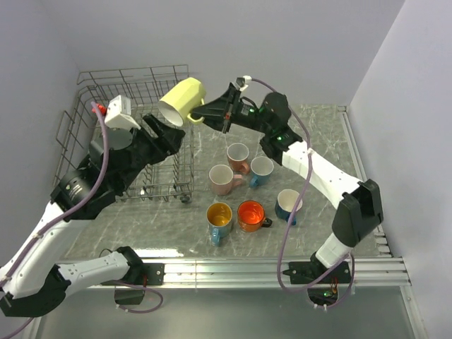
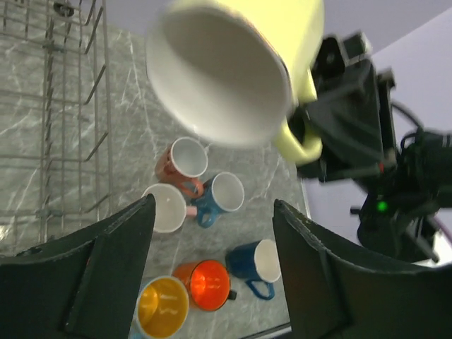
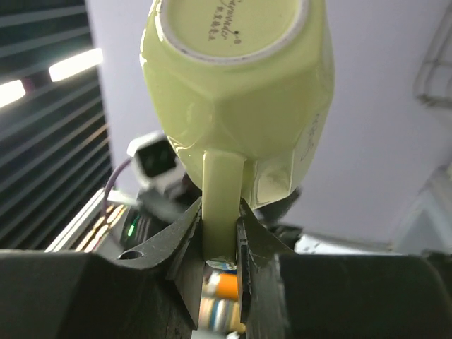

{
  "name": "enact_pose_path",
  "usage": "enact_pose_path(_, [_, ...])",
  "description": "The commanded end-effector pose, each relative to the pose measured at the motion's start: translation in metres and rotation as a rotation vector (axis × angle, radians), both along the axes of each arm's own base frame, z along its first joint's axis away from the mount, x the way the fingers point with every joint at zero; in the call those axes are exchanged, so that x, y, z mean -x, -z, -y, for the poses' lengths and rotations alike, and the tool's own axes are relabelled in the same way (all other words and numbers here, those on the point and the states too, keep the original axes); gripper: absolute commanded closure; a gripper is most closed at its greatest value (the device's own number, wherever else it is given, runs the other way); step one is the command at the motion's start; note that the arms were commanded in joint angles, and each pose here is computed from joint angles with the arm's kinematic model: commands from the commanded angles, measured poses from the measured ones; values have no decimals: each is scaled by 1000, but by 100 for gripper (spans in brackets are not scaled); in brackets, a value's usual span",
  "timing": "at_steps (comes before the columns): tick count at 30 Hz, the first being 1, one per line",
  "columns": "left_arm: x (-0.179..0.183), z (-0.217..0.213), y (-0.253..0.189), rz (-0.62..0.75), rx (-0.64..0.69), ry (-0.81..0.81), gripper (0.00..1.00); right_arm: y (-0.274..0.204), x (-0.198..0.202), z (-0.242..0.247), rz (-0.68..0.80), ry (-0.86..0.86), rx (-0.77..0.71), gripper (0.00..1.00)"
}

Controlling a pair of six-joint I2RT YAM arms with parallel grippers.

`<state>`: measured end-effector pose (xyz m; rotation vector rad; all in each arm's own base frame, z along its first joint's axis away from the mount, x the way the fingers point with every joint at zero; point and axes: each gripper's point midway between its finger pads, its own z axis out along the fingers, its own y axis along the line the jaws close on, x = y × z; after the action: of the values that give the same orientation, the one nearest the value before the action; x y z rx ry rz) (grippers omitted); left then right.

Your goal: Load the cups into the dish rack

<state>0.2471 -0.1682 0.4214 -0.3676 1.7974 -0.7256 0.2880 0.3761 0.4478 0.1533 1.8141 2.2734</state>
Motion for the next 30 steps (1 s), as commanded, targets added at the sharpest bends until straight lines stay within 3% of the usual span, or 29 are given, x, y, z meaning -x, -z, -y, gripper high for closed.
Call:
enact_pose_path(1, [15, -14, 9, -43, -28, -9, 26, -31, -20, -1, 172, 113, 34, 100])
enact_pose_path(2, [19, -19, 16, -66, -45, -13, 25, -41, -25, -1, 220, 133, 37, 100])
enact_pose_path(3, [22, -21, 20, -77, -48, -12, 14, -22, -41, -10, 178, 141, 98, 100])
enact_pose_path(4, [26, -24, 24, -91, -40, -18, 9, -18, -52, -13, 181, 169, 131, 100])
enact_pose_path(5, [29, -28, 29, -108, -47, -25, 5, -42, -56, -14, 288, 208, 139, 100])
enact_pose_path(6, [34, -33, 39, -139, -68, -31, 1, -7, -77, -24, 216, 219, 256, 100])
enact_pose_path(7, [38, -37, 43, -155, -63, -39, 1, -4, -90, -26, 229, 260, 300, 100])
enact_pose_path(8, [41, -41, 46, -167, -70, -49, 1, -30, -96, -24, 334, 309, 306, 100])
enact_pose_path(9, [45, -46, 54, -194, -87, -55, 1, 13, -116, -34, 259, 304, 422, 100])
enact_pose_path(11, [51, -51, 56, -206, -76, -65, 1, 6, -136, -31, 325, 391, 475, 100])
enact_pose_path(12, [54, -54, 58, -216, -77, -70, 1, 39, -148, -38, 282, 386, 554, 100])
enact_pose_path(15, [63, -58, 65, -242, -67, -65, 1, 73, -170, -41, 313, 471, 676, 100])
enact_pose_path(30, [74, -54, 90, -341, -136, -11, 1, 200, -172, -104, 508, 542, 1055, 100])
